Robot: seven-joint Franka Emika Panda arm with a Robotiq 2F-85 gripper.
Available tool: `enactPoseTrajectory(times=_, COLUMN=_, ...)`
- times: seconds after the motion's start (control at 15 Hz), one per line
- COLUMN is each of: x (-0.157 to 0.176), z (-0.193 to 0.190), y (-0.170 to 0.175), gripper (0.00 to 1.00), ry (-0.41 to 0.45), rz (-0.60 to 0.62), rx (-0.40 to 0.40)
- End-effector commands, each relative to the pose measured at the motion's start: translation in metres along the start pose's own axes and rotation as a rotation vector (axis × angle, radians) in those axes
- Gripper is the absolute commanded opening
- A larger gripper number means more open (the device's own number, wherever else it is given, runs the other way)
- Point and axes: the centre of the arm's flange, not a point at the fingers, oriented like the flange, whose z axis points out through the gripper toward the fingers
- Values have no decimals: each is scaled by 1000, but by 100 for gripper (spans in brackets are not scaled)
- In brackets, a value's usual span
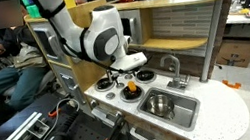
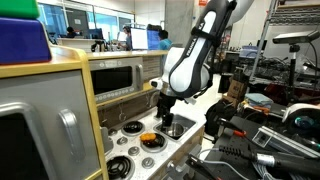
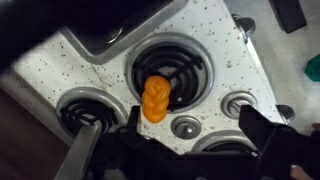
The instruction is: Pick the orange object and put it in the pot in the sink
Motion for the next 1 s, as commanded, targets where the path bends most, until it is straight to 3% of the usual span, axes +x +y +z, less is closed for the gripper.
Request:
enactPoseTrajectory(times=0.0, x=17, z=33, y=14, gripper=100, ry=83, rz=18, rx=-78)
enactPoseTrajectory(times=0.47, x=38, z=79, y=13, gripper=100, ry=106, rz=139, rx=-60)
enactPoseTrajectory(times=0.93, x=41, z=99, y=24, gripper=100, ry=100, rz=187, rx=-82)
